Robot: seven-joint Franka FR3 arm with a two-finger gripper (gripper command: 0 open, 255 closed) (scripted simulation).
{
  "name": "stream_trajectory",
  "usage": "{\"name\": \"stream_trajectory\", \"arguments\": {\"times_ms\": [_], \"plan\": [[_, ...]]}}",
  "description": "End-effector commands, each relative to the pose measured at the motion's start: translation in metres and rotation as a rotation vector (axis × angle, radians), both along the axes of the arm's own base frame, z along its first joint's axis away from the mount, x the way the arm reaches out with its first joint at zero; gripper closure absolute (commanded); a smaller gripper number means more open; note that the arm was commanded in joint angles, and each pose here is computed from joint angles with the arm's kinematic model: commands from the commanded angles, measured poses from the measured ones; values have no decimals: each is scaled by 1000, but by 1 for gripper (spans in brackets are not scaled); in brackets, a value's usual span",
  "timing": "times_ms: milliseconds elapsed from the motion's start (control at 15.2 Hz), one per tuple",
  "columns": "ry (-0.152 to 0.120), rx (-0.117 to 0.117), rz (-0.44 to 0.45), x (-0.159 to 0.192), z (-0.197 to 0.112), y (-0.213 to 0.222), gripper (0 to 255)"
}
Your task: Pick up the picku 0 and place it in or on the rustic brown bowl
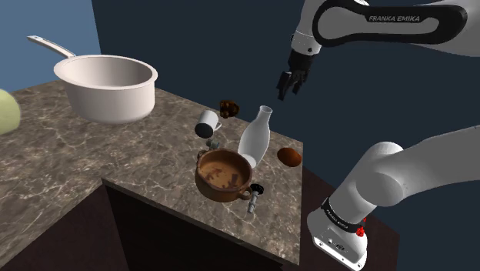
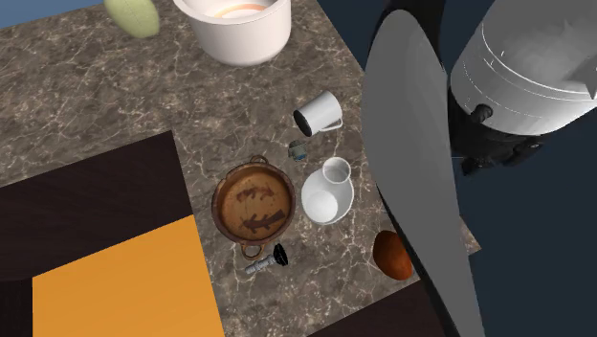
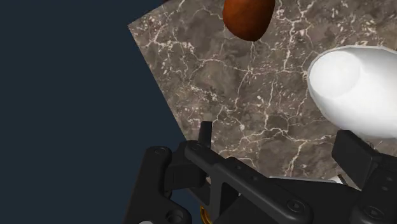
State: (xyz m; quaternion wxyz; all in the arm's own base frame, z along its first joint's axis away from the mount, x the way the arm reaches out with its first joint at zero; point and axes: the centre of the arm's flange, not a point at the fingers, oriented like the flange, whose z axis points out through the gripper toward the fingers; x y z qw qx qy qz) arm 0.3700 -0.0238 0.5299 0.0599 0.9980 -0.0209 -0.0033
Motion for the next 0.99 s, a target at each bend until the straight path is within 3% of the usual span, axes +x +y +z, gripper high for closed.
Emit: {"name": "stream_trajectory", "arguments": {"times_ms": [0, 924], "plan": [[0, 7, 30, 25, -10, -5, 0], [7, 61, 233, 192, -83, -35, 0]]}}
